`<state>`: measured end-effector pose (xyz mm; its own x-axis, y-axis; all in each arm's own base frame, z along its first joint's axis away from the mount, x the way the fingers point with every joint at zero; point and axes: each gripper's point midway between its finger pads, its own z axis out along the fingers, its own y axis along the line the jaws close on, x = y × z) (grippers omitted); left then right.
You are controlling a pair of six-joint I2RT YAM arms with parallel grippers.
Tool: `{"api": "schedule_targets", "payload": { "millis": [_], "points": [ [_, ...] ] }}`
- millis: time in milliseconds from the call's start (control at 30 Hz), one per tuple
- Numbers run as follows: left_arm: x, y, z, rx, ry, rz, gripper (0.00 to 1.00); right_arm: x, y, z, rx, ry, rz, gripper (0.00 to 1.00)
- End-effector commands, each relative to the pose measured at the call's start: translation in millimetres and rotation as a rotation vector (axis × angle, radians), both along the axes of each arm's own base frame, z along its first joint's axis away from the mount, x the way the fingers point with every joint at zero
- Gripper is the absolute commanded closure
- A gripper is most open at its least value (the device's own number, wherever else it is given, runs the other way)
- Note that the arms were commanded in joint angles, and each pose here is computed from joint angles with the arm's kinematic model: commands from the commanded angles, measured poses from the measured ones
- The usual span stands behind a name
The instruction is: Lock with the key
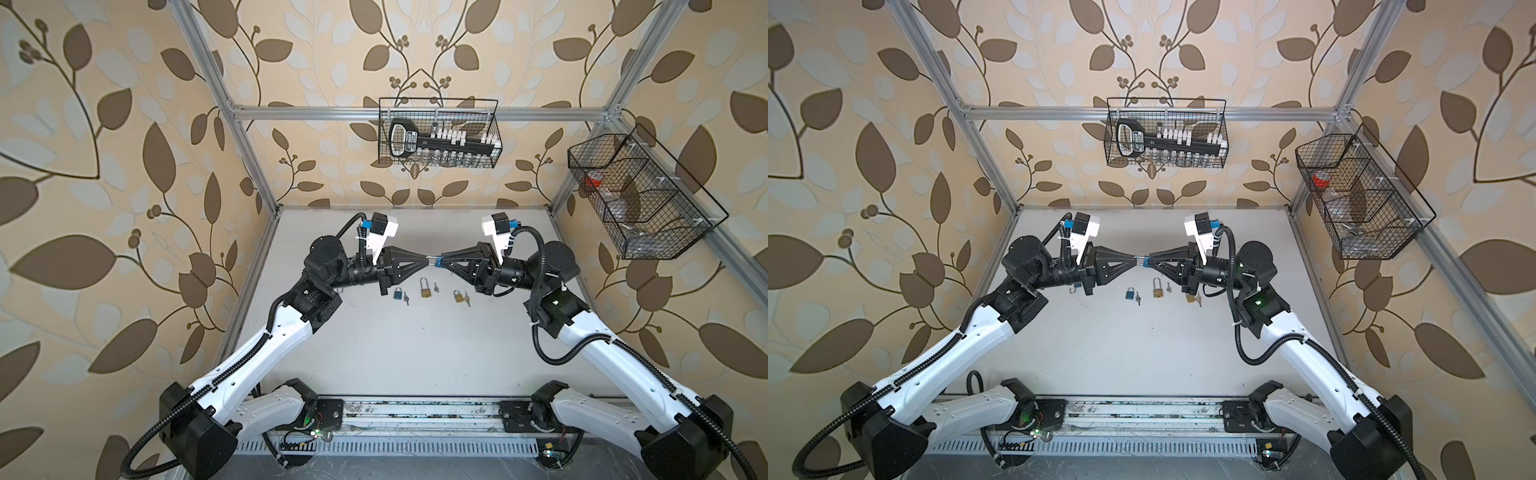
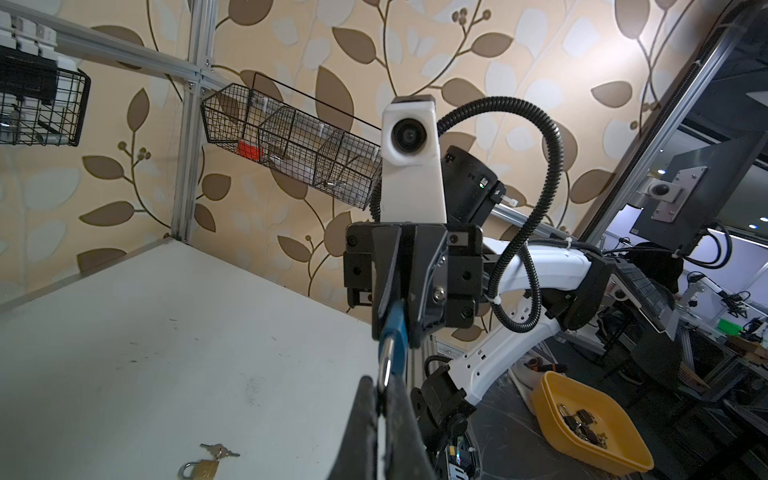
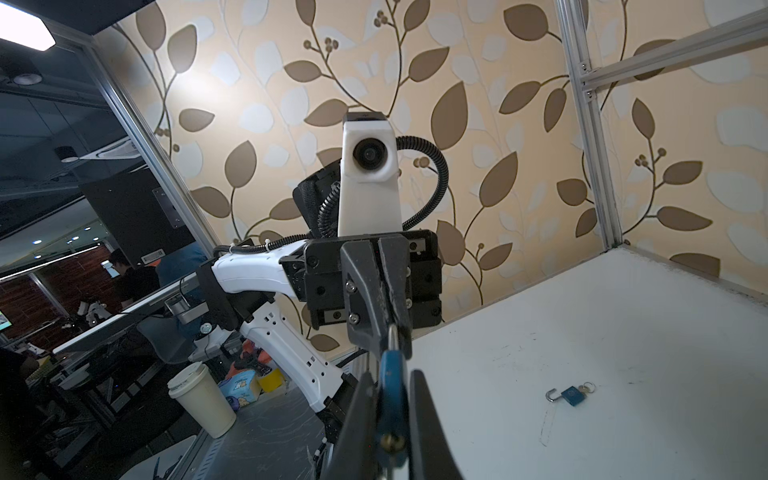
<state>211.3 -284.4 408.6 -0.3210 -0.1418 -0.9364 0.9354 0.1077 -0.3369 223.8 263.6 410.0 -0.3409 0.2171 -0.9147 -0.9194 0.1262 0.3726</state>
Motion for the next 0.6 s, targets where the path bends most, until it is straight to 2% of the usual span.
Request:
{"api": "schedule_targets", "payload": {
  "millis": [0, 367, 567],
  "points": [
    [-12, 5, 22, -0.033, -0.081, -0.019, 1.0, -1, 0, 3, 0.002, -0.013, 0.007, 1.0],
    [-34, -34, 4, 0.031, -0.05, -0.219, 1.0, -9, 32, -2, -0.03, -0.03, 0.069, 1.0],
    [-30, -34, -4, 0.047, -0.034, -0.183, 1.0, -9, 25, 7, -0.008, -0.063, 0.036, 1.0]
  ]
}}
